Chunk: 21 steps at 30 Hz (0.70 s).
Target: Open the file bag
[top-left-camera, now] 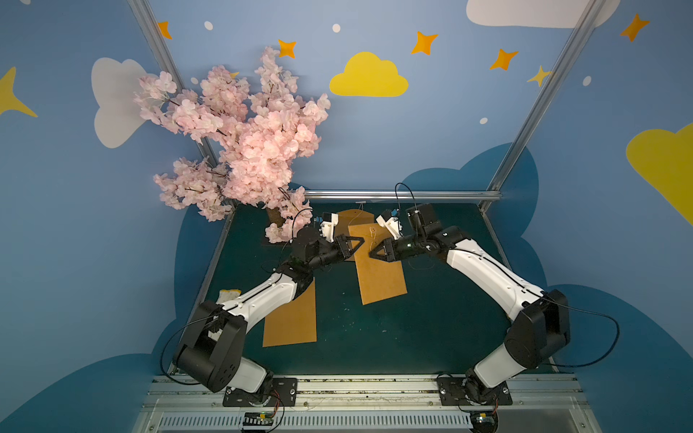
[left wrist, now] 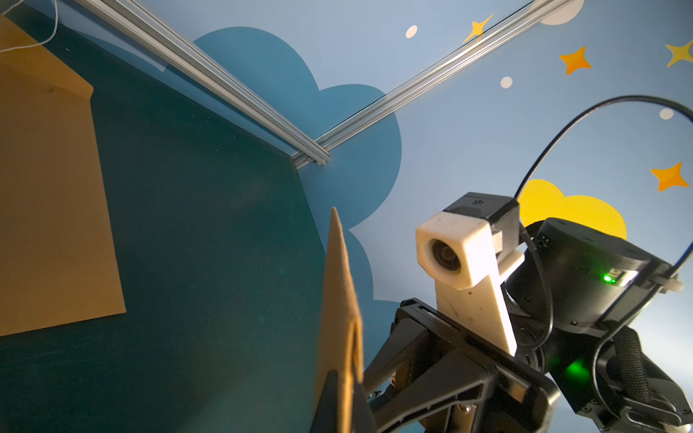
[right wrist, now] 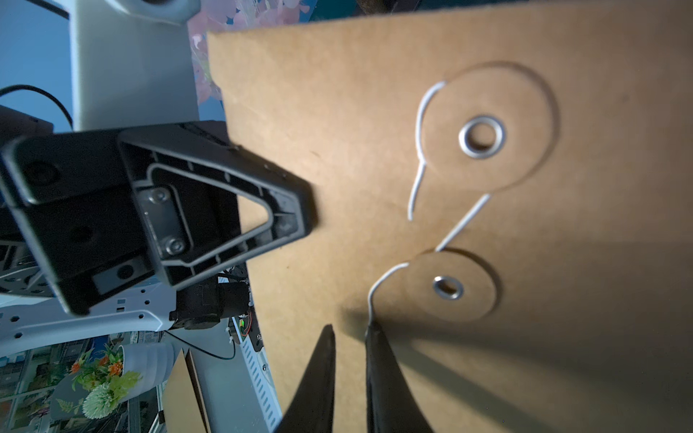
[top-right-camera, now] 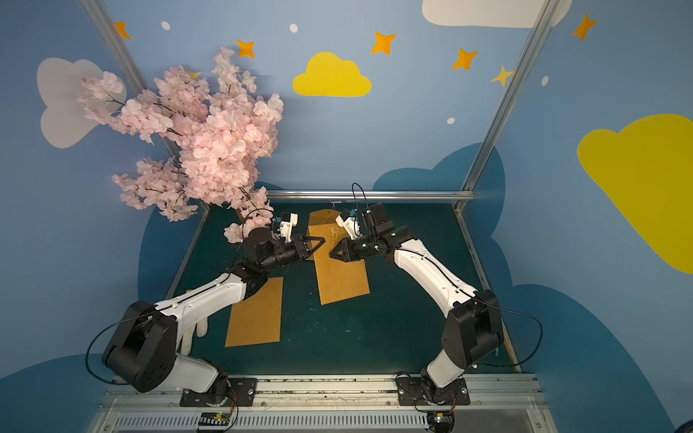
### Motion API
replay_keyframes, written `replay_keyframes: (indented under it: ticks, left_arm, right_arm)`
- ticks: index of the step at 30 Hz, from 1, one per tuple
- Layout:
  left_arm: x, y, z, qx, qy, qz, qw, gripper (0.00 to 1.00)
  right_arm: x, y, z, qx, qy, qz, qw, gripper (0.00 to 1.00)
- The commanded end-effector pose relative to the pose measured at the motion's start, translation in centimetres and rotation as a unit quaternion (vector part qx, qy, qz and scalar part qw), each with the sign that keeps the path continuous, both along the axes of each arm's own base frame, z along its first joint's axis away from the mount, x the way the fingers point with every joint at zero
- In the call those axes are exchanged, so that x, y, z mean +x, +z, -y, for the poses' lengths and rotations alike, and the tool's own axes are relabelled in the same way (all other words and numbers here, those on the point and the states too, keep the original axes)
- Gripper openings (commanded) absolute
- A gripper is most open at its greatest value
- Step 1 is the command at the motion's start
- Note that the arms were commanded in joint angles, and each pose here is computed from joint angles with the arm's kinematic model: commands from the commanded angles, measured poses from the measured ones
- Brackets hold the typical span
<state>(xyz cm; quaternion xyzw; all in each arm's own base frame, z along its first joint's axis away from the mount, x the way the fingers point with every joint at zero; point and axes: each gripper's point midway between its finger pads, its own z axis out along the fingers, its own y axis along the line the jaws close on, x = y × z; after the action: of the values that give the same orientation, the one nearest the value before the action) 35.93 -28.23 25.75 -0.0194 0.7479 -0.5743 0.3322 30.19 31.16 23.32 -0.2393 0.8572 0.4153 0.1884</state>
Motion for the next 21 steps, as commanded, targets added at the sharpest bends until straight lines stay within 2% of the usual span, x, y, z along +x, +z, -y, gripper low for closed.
replay_keyframes:
  ticks: [1,13,21]
  left_arm:
    - [-1.5,3.9,1.0,-0.036,-0.033,0.052,0.997,0.03]
    - [-1.9,3.6,1.3,-0.025,-0.032,0.055,0.998,0.03]
    - [-1.8,2.7,0.7,0.013,-0.018,0.059,0.998,0.02]
  right_arm:
    - [0.5,-1.2,-0.1,-0.021,-0.009,-0.008,1.0,0.15]
    - [0.6,-1.1,-0.2,-0.021,-0.009,-0.011,1.0,0.0]
    - [0.2,0.6,-0.2,0.0,-0.007,-0.003,1.0,0.0]
